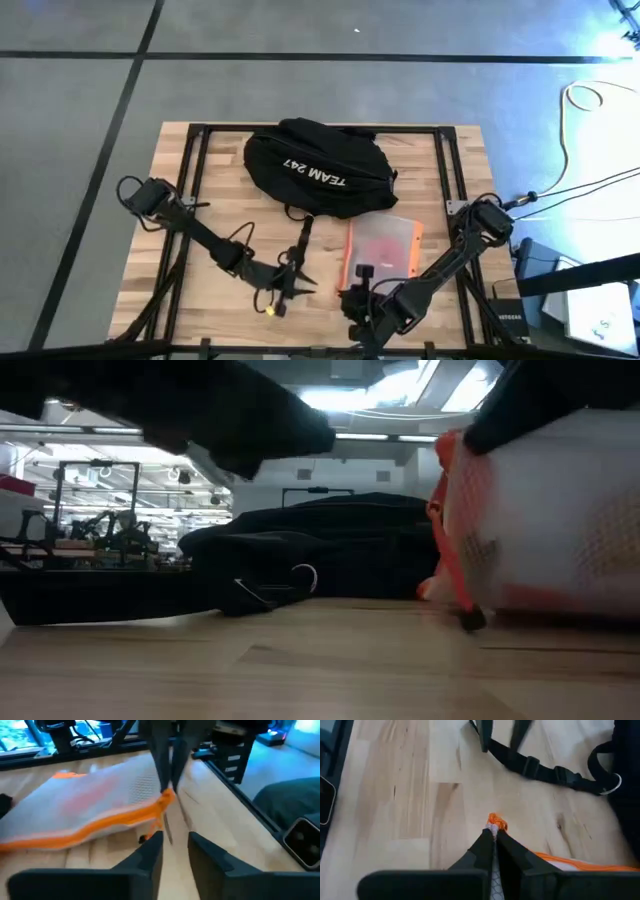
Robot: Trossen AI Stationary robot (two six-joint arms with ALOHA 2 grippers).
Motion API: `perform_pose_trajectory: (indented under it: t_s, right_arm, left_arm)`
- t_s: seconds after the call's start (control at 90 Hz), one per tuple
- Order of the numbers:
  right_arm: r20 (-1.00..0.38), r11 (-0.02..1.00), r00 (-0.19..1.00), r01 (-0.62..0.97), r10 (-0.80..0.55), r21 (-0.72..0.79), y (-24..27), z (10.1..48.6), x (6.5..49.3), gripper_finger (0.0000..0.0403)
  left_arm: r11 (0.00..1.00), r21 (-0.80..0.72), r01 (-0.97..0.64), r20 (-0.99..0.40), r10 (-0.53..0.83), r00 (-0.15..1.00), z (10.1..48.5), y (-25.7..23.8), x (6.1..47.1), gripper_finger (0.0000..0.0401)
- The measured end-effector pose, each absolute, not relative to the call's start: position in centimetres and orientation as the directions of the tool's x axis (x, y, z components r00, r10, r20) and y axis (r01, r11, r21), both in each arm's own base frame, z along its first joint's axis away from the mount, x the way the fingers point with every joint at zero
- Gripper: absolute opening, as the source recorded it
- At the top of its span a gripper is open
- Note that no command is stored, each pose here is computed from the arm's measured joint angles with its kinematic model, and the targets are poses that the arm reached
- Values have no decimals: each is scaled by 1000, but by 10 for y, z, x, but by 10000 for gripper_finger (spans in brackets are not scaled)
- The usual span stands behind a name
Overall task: Unpack backpack
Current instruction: Open the transparent white zip bag
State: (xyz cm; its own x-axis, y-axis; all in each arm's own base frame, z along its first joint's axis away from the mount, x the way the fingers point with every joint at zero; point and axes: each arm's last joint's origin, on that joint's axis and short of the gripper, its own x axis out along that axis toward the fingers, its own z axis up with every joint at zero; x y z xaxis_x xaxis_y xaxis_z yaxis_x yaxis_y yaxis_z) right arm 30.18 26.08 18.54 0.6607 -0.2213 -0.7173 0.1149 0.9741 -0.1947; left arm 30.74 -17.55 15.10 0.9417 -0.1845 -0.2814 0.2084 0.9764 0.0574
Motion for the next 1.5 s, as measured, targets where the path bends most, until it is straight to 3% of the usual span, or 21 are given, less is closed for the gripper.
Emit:
perform_pose_trajectory:
  t_s: [0.244,0.378,0.5,0.678,0.822,1.022,1.3,1.5]
  right_arm:
    - [-697,972,677,153,-234,-178,261,187,302,0]
    - [-690,971,684,175,-238,-161,262,188,303,0]
    - [-683,973,694,180,-228,-141,263,189,304,0]
    - [-678,978,706,163,-205,-126,269,190,300,0]
    - [-689,980,696,142,-199,-140,272,193,293,0]
    - [-698,977,684,154,-211,-145,268,193,293,0]
    - [-735,967,628,173,-256,-189,246,195,303,0]
    - [-713,964,650,197,-264,-178,239,208,304,0]
  left_arm:
    - [968,1,252,-282,-242,928,143,-180,323,218]
    - [965,-98,245,-302,-263,916,130,-185,341,253]
    - [972,-101,212,-319,-233,919,120,-187,352,259]
    - [998,-26,-57,-399,42,916,105,-168,356,260]
    - [996,-2,-87,-435,78,897,103,-161,356,260]
    - [976,-155,156,-406,-207,890,110,-157,365,260]
    - [967,-169,193,-372,-244,896,114,-130,378,260]
    - [929,-300,217,-362,-321,875,116,-119,383,260]
